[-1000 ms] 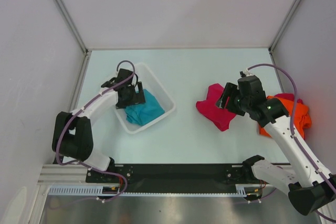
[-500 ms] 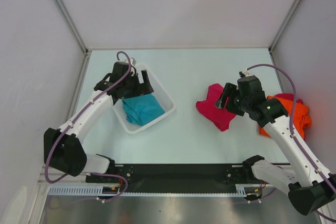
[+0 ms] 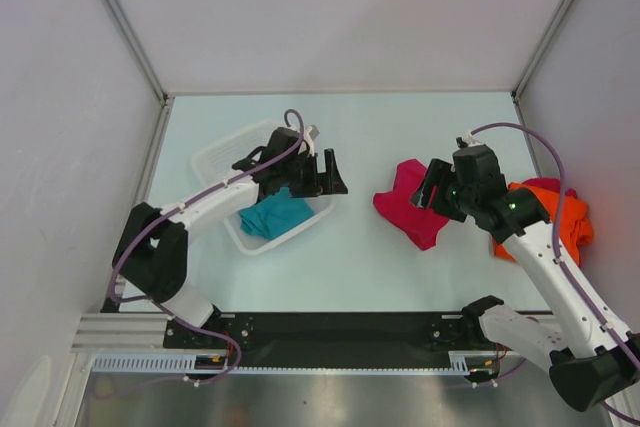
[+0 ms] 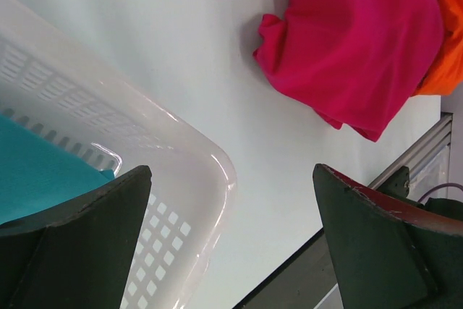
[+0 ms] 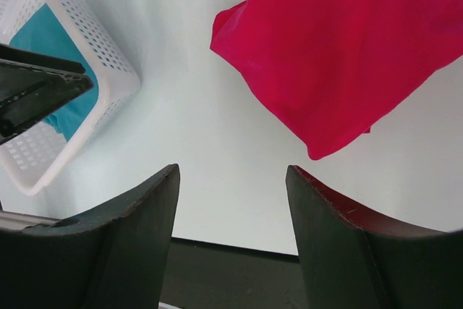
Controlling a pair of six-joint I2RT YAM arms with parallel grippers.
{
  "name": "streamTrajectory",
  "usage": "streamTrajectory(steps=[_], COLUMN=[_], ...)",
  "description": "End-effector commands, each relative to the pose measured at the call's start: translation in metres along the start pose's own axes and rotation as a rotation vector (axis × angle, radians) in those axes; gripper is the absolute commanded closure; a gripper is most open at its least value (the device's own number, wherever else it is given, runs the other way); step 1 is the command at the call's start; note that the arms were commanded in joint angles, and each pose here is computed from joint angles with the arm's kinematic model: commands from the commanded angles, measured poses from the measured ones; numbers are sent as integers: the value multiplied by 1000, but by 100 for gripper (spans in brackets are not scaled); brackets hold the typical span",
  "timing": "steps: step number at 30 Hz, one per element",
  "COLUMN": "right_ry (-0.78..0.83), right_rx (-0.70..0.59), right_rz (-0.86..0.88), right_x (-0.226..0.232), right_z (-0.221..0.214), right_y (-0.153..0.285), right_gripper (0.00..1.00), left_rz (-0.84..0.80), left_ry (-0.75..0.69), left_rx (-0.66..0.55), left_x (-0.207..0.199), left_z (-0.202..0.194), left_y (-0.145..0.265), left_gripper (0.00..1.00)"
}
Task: Fold and stack the t-shirts
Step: Move the tshirt to the center of the board
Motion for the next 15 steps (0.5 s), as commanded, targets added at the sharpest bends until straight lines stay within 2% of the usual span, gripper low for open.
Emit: streamTrajectory(steps=[1,7,15], right_ry=[17,24,20], right_rx=[-38,-36,-37], right_rz=[3,-10,-13], right_x=[1,1,0], right_z=[6,8,9], right_y=[8,5,3], right_gripper=[34,34,34], left_rz=[-35,-8,88], left_ry=[2,-18,-42], left_rx=[-51,-54,18], left_x=[-14,-19,-18], left_z=[13,15,7], left_y=[-9,-16,-28], left_gripper=[1,1,3])
Point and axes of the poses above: each gripper's point midway between its finger pads, its own y axis back along the fingers, its own x axis along the line the jaws close on, z = x × y, the point moved 10 cm from there along y, back along the fingers, and after that the axes turned 11 degrees about -y, right-handed, at the moved point
